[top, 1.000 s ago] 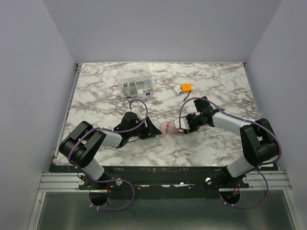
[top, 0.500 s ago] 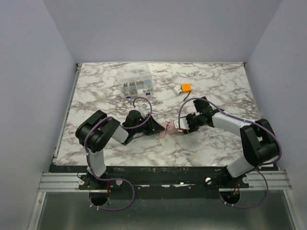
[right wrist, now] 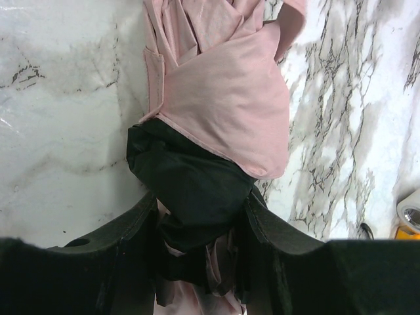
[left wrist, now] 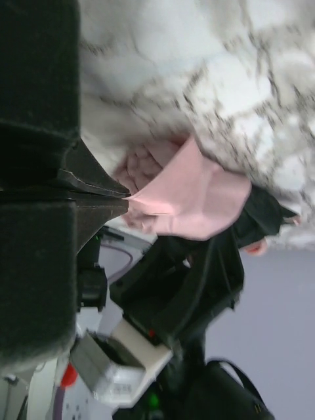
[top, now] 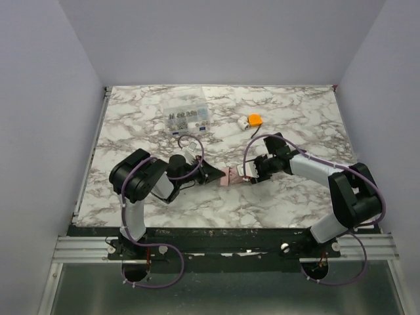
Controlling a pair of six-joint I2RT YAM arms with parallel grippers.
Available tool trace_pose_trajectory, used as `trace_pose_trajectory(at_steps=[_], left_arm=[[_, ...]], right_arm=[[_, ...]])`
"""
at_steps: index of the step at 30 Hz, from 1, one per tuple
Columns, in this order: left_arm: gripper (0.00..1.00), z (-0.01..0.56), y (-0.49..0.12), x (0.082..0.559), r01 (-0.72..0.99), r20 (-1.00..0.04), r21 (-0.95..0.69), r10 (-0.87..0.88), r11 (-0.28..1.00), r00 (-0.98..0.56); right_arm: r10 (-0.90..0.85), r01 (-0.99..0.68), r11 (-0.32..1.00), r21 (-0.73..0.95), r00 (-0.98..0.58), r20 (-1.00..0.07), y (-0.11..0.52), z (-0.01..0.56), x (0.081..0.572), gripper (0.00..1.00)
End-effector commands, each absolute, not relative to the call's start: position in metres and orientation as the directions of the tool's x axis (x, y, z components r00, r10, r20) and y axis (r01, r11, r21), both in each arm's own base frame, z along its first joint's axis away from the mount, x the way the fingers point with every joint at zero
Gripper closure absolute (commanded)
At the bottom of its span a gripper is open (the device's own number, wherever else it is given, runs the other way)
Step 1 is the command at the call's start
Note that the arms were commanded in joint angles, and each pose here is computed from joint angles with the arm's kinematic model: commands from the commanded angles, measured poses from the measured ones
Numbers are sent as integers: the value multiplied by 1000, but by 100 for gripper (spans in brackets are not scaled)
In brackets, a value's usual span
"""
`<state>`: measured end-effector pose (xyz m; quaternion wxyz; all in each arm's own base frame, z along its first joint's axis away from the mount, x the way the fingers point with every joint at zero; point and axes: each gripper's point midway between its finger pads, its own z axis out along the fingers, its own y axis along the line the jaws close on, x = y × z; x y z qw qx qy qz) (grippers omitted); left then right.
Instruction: Put away the umbrella
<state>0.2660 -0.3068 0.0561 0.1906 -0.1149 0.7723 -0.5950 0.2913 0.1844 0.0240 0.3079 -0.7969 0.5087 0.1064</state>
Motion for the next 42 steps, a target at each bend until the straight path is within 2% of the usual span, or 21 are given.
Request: trace_pose_trajectory(at_steps=[1, 7, 13, 18, 23, 25, 28, 34, 38, 42], left_arm=[[100, 132, -318, 289, 132, -144, -989, -465, 59, -874], [100, 155, -332, 304, 62, -53, -998, -508, -1, -860], [100, 152, -361, 305, 34, -26, -999, -487, -9, -873], [100, 135, -364, 325, -2, -13, -1000, -518, 29, -855], [100, 102, -341, 348, -104, 35, -991, -598, 82, -801], [100, 103, -342, 355, -122, 55, -990, -600, 71, -798], [100, 100, -348, 359, -138, 39, -983, -584, 125, -811], [100, 80, -345, 357, -192, 26, -956, -584, 223, -812], [100, 78, -353, 358, -196, 33, -953, -565, 230, -824], [100, 78, -365, 360, -191, 40, -954, -538, 229, -842]], right_arm=[[-854, -947, -311, -79, 315, -414, 143, -35, 224, 96], [-864, -958, -272, -86, 283, -416, 147, -34, 229, 97], [-871, -977, -214, -18, 199, -449, 156, -31, 229, 97], [-863, -979, -204, 31, 165, -478, 162, -27, 226, 97], [-831, -958, -238, -161, 287, -477, 164, -22, 235, 99], [-814, -939, -282, -196, 342, -470, 168, -21, 229, 99], [-801, -917, -319, -240, 396, -449, 173, -25, 222, 99], [-754, -866, -300, -400, 472, -457, 189, -9, 231, 100], [-731, -824, -251, -508, 505, -459, 199, 5, 241, 100], [-712, -811, -226, -539, 516, -477, 206, 14, 244, 100]])
